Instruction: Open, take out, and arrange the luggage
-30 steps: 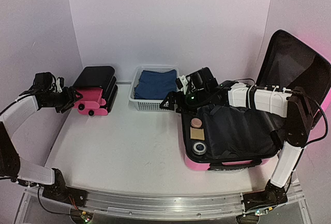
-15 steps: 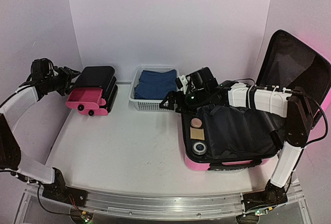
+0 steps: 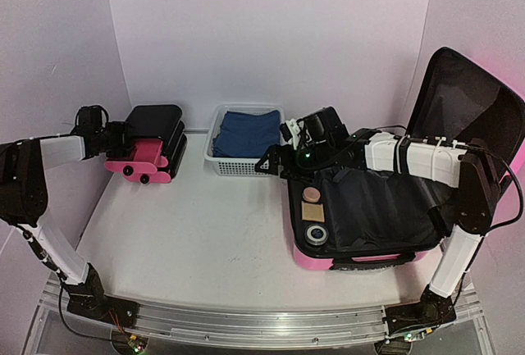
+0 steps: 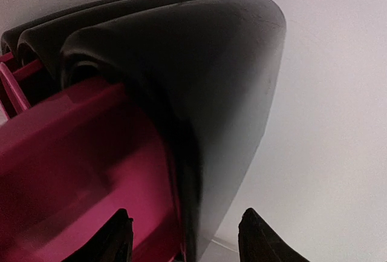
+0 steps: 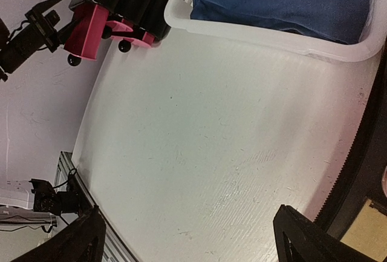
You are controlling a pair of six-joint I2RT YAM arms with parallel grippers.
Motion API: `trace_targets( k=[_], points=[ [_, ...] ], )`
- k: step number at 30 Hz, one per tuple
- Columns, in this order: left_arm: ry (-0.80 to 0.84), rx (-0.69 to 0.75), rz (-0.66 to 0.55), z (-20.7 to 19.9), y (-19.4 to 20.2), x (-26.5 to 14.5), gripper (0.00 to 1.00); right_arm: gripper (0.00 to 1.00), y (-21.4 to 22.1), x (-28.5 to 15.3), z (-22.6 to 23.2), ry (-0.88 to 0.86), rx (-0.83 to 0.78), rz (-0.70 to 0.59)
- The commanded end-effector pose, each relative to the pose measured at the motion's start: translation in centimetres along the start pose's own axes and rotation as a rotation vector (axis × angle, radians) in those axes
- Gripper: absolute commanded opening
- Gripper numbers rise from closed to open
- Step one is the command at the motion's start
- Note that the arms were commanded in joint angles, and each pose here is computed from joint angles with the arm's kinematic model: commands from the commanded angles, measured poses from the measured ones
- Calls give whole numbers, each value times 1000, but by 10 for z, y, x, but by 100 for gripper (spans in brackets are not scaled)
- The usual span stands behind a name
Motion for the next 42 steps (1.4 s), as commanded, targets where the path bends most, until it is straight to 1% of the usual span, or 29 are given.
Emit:
trace_targets(
  k=[1, 3, 5, 10, 13, 17, 22, 24, 28, 33, 38, 42],
  points=[
    [91, -13, -59, -30, -6, 7, 60, 98, -19, -22, 19, -45, -51, -89],
    [89, -11, -66, -28, -9, 14, 59, 98, -19, -21, 19, -45, -50, -87],
    [94, -5, -66, -27, -11, 22, 54, 98, -19, -19, 18, -47, -49, -82],
    [119, -19, -58, -22, -15, 40, 47, 98, -20, -17, 18, -48, -48, -80],
    [138, -37, -53, -18, -16, 48, 41, 98, -20, -17, 18, -48, -49, -81],
    [180, -5, -69, -22, -15, 47, 26, 98, -20, -17, 18, -48, -49, -78],
    [199, 23, -79, -26, -11, 37, 12, 98, -20, -17, 18, -47, -52, -78],
    [206, 35, -79, -27, -8, 31, 8, 98, -20, -18, 18, -47, -52, -79],
    [216, 54, -82, -26, -4, 17, 4, 98, -18, -21, 17, -40, -54, -83],
    [215, 44, -59, -14, 14, -4, 3, 98, -17, -22, 17, -41, -52, -82],
    [230, 70, -12, -4, 49, -28, 3, 98, -17, -23, 18, -44, -50, -82],
    [218, 66, 42, 20, 81, -48, 5, 98, -15, -24, 17, -41, -45, -81]
  ],
)
Point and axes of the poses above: each gripper's point midway between its finger pads, its own x axis out along the fingers, its own z axis along the line the jaws close on, y = z × x, the point moved 5 cm from there along -x, back along the fingers, and after that the axes turned 2 degrees about -x, right-handed, at the moved point
